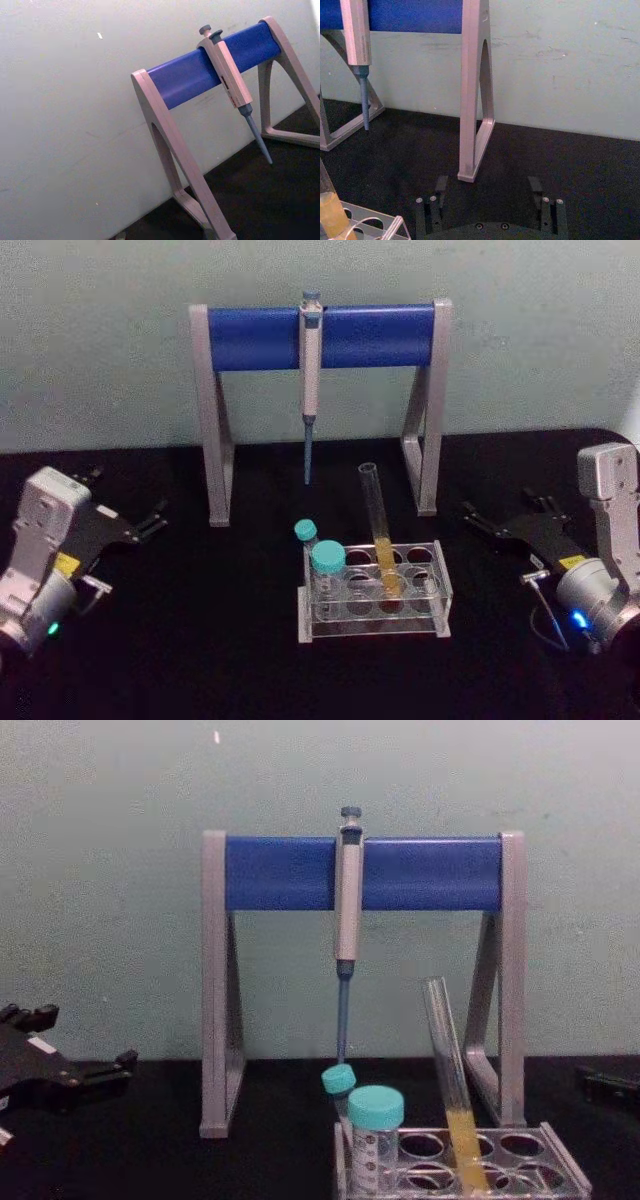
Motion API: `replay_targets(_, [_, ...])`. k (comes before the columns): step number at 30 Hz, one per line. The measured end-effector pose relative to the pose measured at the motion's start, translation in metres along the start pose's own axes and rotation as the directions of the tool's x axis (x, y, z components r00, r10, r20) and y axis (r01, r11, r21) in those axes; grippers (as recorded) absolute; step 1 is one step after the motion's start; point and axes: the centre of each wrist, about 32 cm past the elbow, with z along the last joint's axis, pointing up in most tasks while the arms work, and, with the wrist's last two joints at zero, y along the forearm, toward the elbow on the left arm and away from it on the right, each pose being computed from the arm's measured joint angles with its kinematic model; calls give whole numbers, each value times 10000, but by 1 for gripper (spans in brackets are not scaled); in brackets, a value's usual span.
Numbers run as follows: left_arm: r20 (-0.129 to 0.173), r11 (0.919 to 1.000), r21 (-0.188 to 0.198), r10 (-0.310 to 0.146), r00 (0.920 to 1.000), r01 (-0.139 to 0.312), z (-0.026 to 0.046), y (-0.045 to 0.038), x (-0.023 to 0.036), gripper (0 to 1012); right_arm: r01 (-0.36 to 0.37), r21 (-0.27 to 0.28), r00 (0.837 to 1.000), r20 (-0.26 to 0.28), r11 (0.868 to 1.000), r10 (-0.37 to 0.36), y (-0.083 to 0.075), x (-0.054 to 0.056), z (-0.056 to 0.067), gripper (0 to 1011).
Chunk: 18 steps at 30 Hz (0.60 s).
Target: Pick up the test tube from the test tube rack, shake it, then place it back into the test tube rack.
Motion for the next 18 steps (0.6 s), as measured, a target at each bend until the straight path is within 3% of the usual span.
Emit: replay_targets(18, [0, 10000, 0, 0, 10000, 0, 0, 0, 0, 1001, -2, 20, 10000, 7, 10000, 2, -1, 0, 4, 1000])
